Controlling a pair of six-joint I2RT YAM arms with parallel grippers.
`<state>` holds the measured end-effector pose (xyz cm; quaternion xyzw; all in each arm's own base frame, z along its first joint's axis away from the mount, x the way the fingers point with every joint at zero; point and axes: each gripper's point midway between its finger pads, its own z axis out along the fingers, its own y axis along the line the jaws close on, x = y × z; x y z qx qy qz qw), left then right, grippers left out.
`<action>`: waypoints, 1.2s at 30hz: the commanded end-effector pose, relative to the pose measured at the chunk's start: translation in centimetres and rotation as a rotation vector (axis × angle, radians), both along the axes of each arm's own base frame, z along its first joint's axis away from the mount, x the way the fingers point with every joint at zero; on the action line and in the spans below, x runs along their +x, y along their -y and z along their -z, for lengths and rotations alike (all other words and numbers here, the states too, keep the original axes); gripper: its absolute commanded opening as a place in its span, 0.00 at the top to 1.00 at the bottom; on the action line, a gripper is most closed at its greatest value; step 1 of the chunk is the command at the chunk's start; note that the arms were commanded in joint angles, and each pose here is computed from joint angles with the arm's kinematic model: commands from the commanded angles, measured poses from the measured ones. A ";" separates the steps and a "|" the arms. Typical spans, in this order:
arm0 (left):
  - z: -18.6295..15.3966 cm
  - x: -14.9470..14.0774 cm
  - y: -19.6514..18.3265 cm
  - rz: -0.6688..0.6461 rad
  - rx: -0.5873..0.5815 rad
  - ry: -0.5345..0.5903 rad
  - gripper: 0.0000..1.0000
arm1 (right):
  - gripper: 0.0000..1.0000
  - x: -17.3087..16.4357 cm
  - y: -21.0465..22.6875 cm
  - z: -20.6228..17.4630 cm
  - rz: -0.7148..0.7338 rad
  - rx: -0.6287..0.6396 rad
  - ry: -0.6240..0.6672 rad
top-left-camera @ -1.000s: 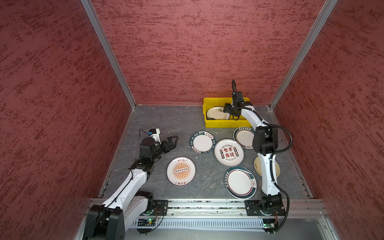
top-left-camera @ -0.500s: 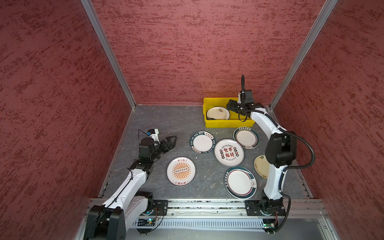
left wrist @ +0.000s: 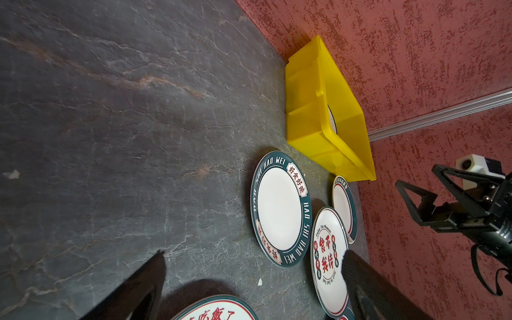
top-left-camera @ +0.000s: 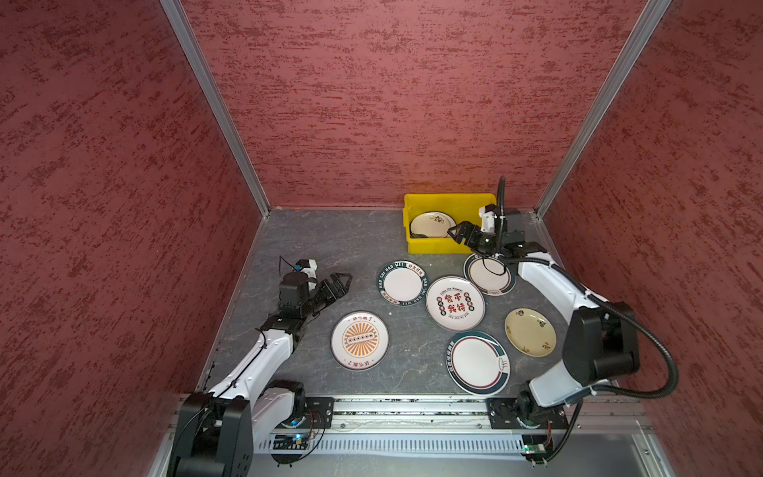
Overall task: Place the plates into the plastic bin on the countertop
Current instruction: Place the plate in the plastic bin, then pick up the plate from the bottom-center of the table.
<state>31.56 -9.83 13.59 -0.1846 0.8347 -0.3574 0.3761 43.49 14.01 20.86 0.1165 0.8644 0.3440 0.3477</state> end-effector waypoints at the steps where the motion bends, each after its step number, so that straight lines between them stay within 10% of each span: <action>1: 0.3 -0.1 -0.2 -0.006 -0.006 -0.026 0.01 | 0.06 -1.5 0.1 -3.7 -0.006 0.045 0.117; 36: 7.4 -8.6 -0.6 -0.033 -0.102 -0.312 0.01 | 0.05 -4.3 -0.3 -3.8 -0.047 0.083 0.150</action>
